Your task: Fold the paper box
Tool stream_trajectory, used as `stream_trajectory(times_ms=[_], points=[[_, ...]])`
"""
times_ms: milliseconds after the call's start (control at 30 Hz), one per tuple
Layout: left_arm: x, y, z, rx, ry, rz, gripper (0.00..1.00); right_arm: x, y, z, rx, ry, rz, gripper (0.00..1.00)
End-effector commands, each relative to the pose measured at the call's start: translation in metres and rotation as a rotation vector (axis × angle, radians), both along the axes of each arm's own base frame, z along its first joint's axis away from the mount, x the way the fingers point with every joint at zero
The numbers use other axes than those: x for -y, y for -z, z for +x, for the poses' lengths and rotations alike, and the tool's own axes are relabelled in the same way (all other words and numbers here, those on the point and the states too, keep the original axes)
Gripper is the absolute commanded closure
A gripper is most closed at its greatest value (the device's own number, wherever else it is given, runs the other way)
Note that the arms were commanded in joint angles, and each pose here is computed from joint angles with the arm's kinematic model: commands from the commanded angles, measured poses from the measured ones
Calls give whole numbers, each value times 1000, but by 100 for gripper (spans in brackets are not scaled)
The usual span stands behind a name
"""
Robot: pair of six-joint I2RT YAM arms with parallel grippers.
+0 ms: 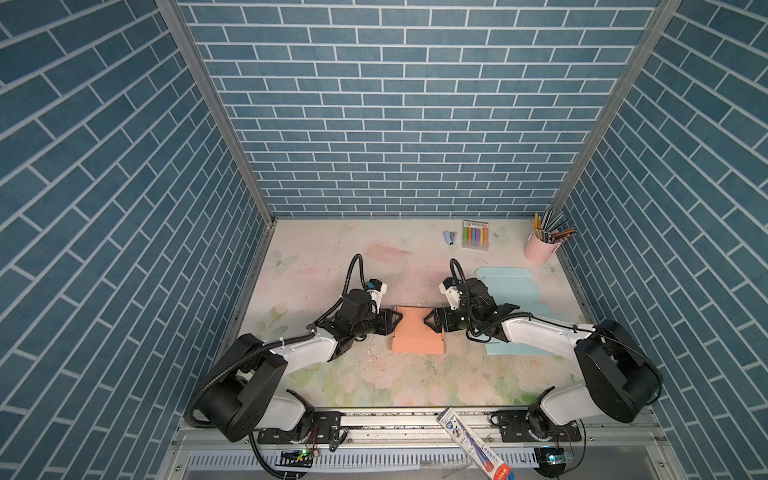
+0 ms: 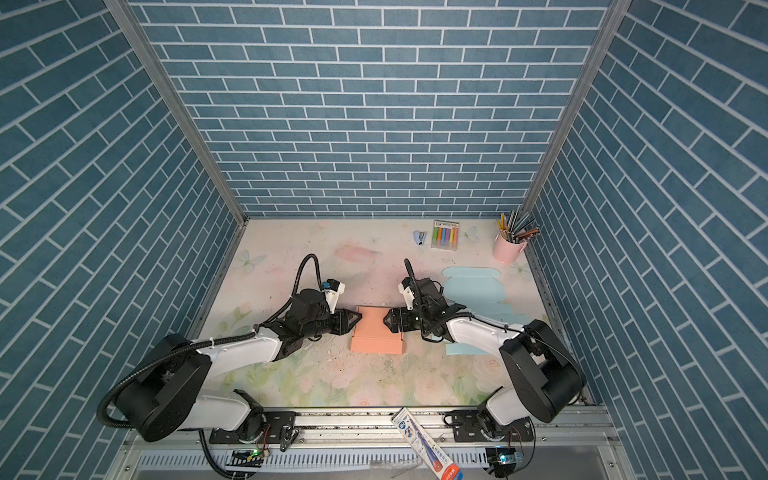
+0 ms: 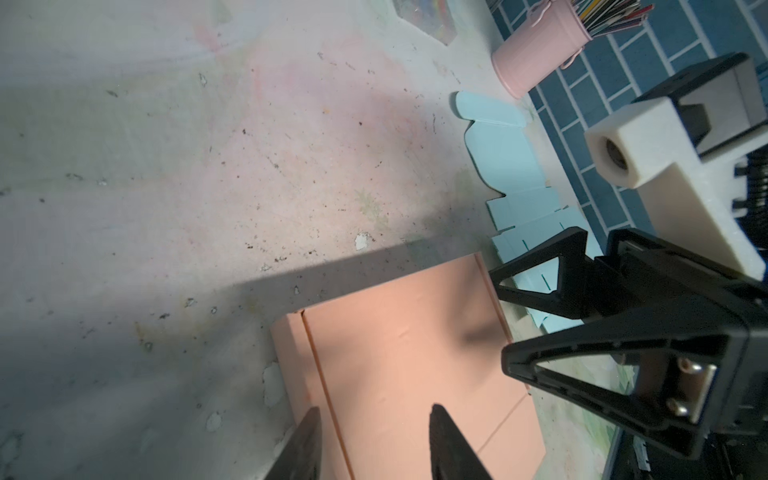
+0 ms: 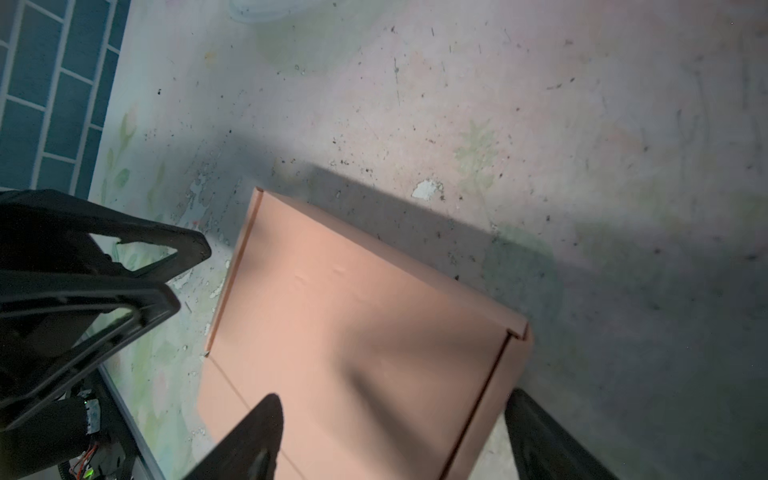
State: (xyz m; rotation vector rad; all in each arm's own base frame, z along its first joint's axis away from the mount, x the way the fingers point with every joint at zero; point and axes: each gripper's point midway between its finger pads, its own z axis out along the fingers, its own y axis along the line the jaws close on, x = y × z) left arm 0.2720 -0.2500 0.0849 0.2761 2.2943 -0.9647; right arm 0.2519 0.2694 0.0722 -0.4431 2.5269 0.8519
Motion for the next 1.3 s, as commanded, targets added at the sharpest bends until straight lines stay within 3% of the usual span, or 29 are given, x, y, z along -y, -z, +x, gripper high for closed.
stream_trajectory(times_ms=[0, 300, 567, 1267], points=[[-10, 9, -11, -30, -10, 40, 54, 12, -4, -8, 20, 1, -39, 15], [-22, 15, -41, -48, -15, 108, 53, 26, -14, -43, -14, 5, -34, 14], [-15, 18, -61, -65, 8, 85, 53, 25, -4, -76, -96, 1, 14, 14], [15, 27, -76, -90, 71, 63, 54, -9, 0, -85, -111, -56, 61, 17]])
